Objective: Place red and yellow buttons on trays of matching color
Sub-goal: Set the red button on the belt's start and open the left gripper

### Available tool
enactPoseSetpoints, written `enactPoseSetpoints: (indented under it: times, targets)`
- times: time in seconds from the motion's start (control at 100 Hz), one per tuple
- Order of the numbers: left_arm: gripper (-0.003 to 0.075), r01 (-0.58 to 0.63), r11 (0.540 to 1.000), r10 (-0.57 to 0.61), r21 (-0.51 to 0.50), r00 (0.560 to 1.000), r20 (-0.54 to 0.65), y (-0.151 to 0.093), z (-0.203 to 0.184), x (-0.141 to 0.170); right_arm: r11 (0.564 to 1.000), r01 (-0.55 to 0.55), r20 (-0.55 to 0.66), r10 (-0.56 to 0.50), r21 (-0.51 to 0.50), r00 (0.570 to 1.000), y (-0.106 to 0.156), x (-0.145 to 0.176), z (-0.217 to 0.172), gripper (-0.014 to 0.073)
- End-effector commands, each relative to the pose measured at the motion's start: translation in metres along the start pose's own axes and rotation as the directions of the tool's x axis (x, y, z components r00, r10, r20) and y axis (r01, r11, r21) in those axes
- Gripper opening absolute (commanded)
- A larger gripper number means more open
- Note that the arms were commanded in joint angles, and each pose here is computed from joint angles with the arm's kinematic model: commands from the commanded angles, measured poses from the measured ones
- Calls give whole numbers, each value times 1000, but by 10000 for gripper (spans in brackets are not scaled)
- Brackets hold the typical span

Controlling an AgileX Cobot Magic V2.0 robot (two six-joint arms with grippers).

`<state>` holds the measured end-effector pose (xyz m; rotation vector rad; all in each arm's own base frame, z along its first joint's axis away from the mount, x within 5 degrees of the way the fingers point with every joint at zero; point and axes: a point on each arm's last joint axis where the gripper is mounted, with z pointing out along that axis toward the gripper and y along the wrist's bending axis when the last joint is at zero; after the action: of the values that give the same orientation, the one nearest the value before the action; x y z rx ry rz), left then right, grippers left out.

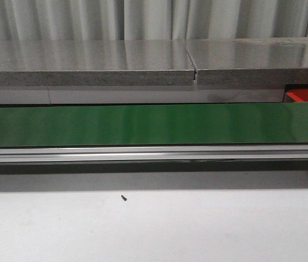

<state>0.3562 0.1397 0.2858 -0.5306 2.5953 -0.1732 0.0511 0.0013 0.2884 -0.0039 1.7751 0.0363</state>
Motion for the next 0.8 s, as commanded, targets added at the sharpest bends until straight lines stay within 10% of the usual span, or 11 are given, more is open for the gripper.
enactPoseSetpoints:
  times: [0.0,0.29,0.51,0.79]
  targets:
    - [211,-35,999,33,29,995,90,-21,-20,-3,1000,16,88,-16,2,996,0,-14,-2,-115]
    - [225,-56,997,54,46,997,47,-33,-4,10,1000,16,88,-16,2,996,0,-14,-2,-115]
    - [540,-50,997,48,59,998,38,-34,-5,10,1000,16,88,-16,2,996,0,-14,-2,-115]
    - [568,-48,979,19,198,989,145,-52,-34,1,1000,16,88,-16,2,996,0,-14,-2,-115]
